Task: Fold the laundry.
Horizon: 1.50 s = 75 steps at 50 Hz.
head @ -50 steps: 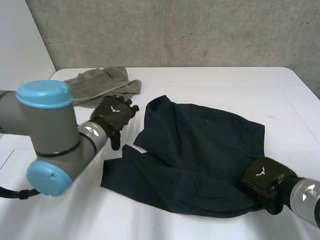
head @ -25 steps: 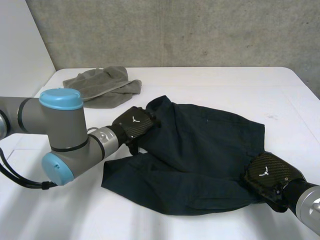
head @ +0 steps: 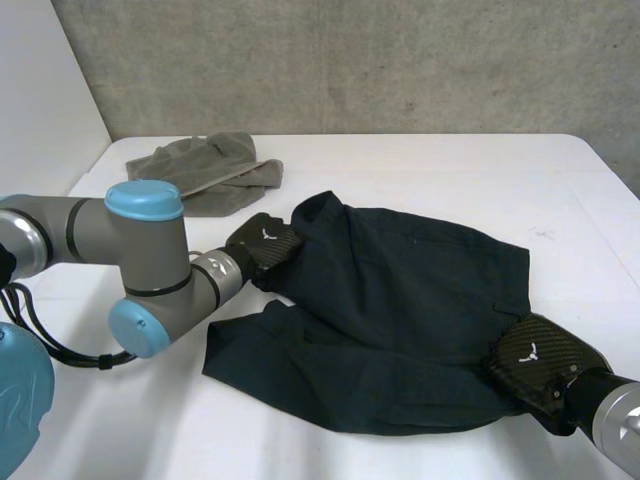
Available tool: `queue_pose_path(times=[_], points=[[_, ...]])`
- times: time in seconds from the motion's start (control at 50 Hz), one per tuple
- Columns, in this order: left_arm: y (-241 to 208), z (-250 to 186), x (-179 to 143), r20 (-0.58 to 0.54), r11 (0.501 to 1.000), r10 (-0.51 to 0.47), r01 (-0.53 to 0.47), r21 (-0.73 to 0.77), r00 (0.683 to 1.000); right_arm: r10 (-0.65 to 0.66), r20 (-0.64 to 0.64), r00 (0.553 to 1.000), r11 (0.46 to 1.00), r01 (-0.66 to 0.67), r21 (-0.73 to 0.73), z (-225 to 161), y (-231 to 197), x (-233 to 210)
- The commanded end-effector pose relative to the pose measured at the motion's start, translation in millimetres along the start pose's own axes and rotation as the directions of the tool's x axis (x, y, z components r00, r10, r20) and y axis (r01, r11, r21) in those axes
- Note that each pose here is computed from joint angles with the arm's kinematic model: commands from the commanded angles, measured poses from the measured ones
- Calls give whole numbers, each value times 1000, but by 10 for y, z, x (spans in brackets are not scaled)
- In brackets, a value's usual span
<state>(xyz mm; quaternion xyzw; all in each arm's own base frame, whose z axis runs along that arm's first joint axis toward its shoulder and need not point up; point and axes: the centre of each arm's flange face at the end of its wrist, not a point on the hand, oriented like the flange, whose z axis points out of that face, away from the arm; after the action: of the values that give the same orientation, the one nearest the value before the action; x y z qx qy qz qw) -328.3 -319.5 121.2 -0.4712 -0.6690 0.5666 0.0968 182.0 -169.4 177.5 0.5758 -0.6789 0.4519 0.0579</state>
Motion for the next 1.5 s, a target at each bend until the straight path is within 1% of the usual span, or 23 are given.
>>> queue_pose_path(times=[0.02,0.14,0.2,0.34,0.42,0.78,1.02,1.16,1.28,1.5], points=[[44,-28,-66,90,998,5,1,-63,996,5,-6,1000,1000,-5,-5,5,16,20],[33,-98,44,63,997,-5,10,-74,998,3,-13,1000,1000,-3,0,8,3,42],[-37,-166,31,65,998,-6,10,-63,998,3,-13,1000,1000,-3,5,9,-1,42],[-113,-246,118,-12,1000,-14,14,-16,1000,13,-10,1000,1000,-13,7,9,-2,37],[-112,-246,138,-24,1000,-13,13,-12,1000,34,-10,999,999,-34,10,9,-6,40],[55,51,129,-17,1000,1,-1,3,1000,48,5,999,999,-48,18,9,-2,13],[40,93,65,26,1000,11,-12,14,1000,54,1,999,998,-54,12,13,14,26],[77,32,26,89,999,14,-10,-42,996,54,2,999,998,-54,14,12,10,23],[-4,-123,-73,184,996,25,-9,-85,983,49,3,999,999,-49,19,10,-3,20],[115,-242,-13,245,981,38,10,-194,969,40,-12,999,999,-40,32,24,-17,34]])
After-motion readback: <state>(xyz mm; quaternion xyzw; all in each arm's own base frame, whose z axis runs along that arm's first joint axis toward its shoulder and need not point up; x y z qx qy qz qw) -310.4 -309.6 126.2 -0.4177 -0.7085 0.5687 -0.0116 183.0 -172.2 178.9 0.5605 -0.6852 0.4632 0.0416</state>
